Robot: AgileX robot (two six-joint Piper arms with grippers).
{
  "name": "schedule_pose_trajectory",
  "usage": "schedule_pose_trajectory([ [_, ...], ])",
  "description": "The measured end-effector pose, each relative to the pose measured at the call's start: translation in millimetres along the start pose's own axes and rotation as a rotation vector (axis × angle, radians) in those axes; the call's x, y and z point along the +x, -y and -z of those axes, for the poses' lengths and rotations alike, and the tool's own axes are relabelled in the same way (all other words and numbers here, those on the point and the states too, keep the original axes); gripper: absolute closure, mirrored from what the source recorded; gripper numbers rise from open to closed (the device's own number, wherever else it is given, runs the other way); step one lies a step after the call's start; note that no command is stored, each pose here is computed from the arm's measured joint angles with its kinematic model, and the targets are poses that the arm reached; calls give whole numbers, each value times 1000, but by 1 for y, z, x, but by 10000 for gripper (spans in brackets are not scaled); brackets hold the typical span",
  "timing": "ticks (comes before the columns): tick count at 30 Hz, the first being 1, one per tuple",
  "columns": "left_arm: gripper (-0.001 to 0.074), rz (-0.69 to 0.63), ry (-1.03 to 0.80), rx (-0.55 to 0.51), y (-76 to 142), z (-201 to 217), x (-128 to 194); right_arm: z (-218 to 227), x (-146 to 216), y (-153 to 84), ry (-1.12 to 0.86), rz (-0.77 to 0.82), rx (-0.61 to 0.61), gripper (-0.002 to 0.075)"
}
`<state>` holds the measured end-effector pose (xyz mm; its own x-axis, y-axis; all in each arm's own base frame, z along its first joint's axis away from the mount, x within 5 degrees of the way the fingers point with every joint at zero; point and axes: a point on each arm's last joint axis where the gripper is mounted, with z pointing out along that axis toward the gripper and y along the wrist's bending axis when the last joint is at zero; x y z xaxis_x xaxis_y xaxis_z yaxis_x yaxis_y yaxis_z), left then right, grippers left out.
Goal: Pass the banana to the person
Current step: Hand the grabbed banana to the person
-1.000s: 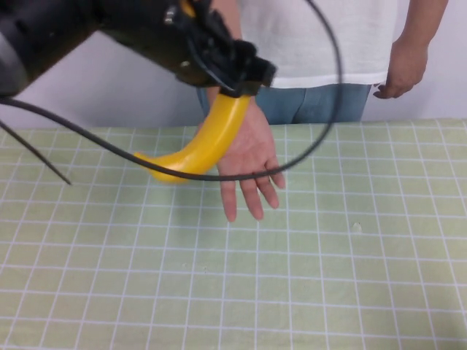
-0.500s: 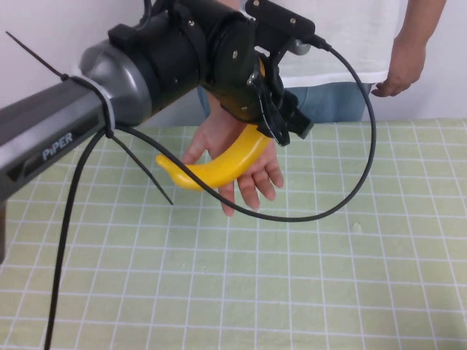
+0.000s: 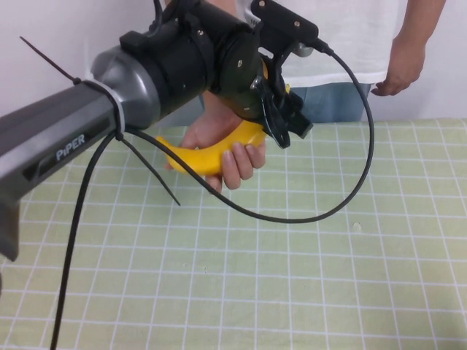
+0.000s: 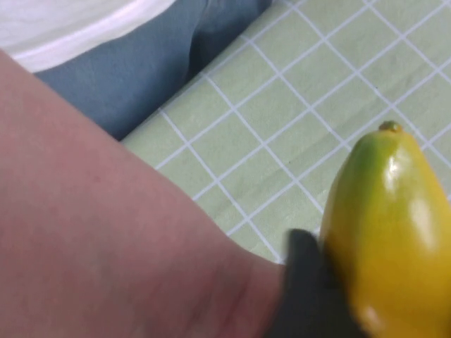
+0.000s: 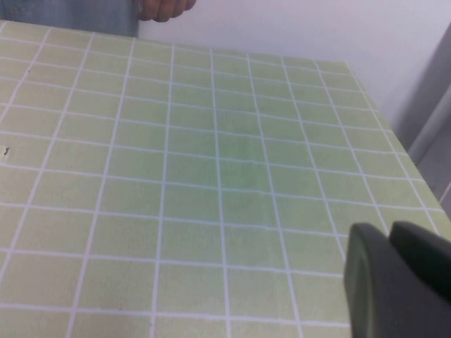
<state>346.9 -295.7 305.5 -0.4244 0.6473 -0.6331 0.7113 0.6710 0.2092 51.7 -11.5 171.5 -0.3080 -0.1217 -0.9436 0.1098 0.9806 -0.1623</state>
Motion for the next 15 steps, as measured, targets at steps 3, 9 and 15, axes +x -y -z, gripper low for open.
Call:
schedule_pose_trajectory([
  [3, 240, 2, -21, 0, -1, 3, -2, 0, 0, 0, 0, 0, 0, 733],
  [9, 200, 19, -35, -2, -6, 35, -19, 0, 0, 0, 0, 0, 0, 733],
  [15, 503, 43, 28, -20, -15, 105, -32, 0, 0, 0, 0, 0, 0, 733],
])
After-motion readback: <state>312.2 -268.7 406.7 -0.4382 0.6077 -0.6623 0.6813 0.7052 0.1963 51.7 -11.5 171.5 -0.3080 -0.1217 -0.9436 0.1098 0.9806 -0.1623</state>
